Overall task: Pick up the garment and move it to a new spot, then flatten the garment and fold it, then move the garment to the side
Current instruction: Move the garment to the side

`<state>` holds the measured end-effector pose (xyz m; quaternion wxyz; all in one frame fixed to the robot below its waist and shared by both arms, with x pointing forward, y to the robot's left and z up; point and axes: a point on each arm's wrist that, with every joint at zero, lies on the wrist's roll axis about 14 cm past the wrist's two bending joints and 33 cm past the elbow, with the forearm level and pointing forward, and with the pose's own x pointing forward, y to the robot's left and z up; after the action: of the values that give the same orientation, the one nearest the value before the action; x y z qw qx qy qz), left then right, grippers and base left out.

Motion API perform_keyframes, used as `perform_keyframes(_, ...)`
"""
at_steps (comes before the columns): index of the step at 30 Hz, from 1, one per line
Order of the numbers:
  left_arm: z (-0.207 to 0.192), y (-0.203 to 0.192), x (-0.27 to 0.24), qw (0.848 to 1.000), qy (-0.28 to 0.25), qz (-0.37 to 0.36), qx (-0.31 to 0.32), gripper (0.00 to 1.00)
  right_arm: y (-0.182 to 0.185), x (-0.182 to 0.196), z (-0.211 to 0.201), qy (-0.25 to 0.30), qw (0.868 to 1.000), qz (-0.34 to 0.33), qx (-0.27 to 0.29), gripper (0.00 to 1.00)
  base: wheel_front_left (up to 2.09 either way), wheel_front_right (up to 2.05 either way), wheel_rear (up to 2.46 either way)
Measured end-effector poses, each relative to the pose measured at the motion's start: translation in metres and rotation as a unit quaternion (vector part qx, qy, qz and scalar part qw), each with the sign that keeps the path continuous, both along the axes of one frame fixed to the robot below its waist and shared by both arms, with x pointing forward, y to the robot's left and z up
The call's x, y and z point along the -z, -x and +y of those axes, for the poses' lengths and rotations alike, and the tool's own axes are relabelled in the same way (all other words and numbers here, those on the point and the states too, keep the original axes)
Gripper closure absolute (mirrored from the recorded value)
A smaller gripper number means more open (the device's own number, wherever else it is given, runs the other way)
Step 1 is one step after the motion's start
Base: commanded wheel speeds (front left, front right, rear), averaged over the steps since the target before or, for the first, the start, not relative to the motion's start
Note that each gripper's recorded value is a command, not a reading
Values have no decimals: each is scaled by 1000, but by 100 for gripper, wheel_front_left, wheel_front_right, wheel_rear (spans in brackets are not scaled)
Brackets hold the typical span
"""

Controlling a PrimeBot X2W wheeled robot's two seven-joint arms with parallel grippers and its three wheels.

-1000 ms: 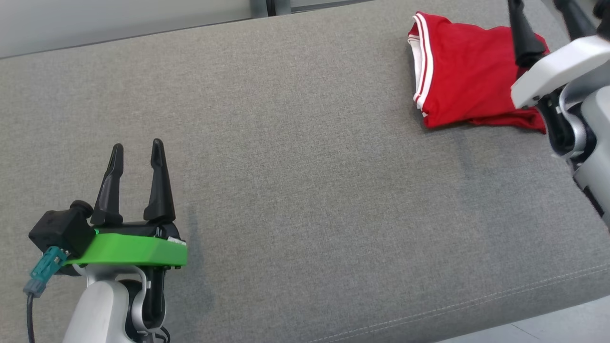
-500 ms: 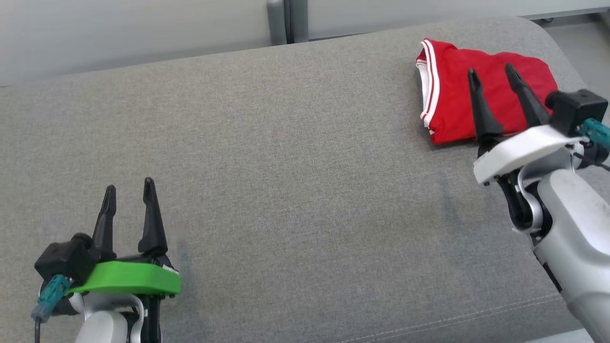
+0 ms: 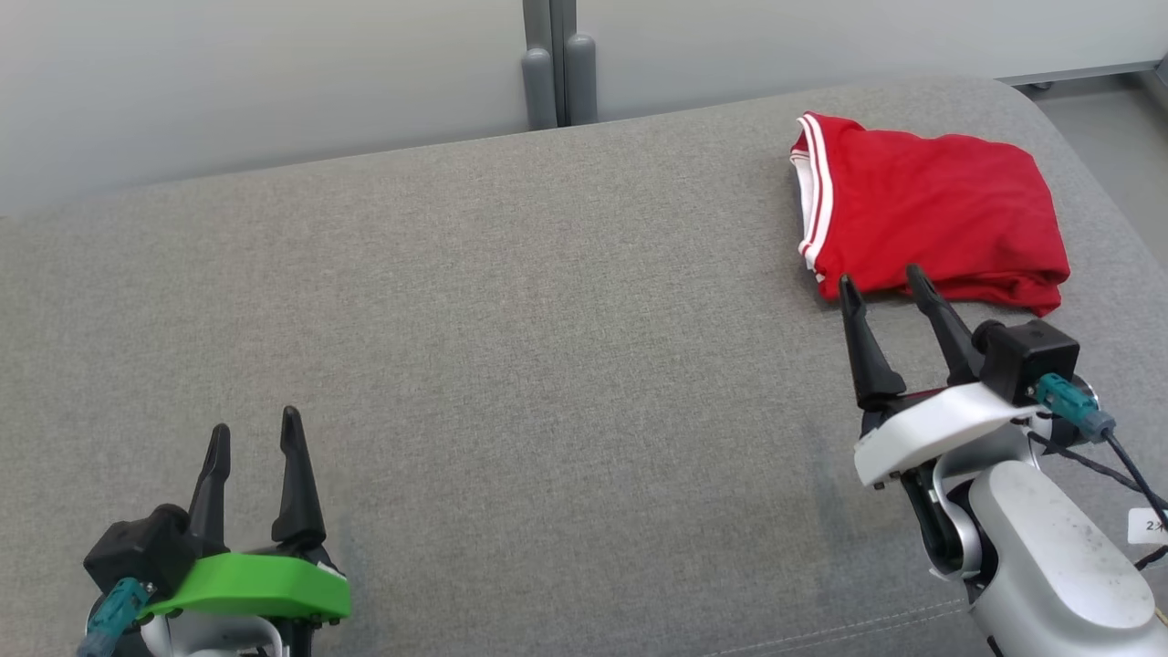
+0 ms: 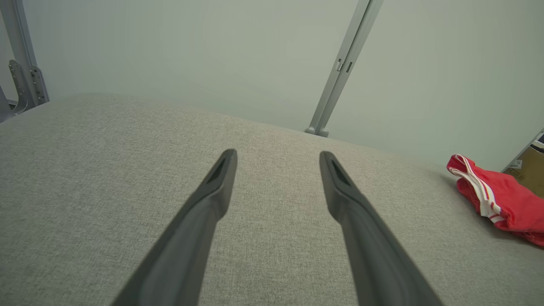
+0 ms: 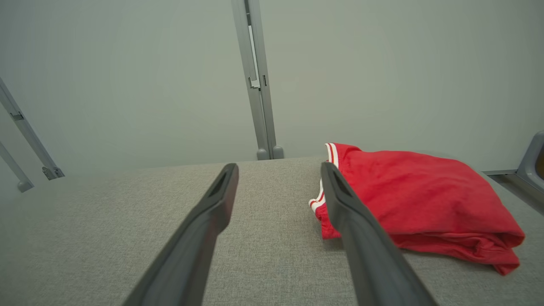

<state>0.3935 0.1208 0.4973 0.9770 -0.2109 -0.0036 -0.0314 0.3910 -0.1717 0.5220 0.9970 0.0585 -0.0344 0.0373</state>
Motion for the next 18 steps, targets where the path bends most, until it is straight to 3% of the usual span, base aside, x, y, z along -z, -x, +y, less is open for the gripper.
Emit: perform_keyframes(18,26,20,3,999,-23,4,-37,0,23,12,15,8,1000,5,-3,0,0,0,0)
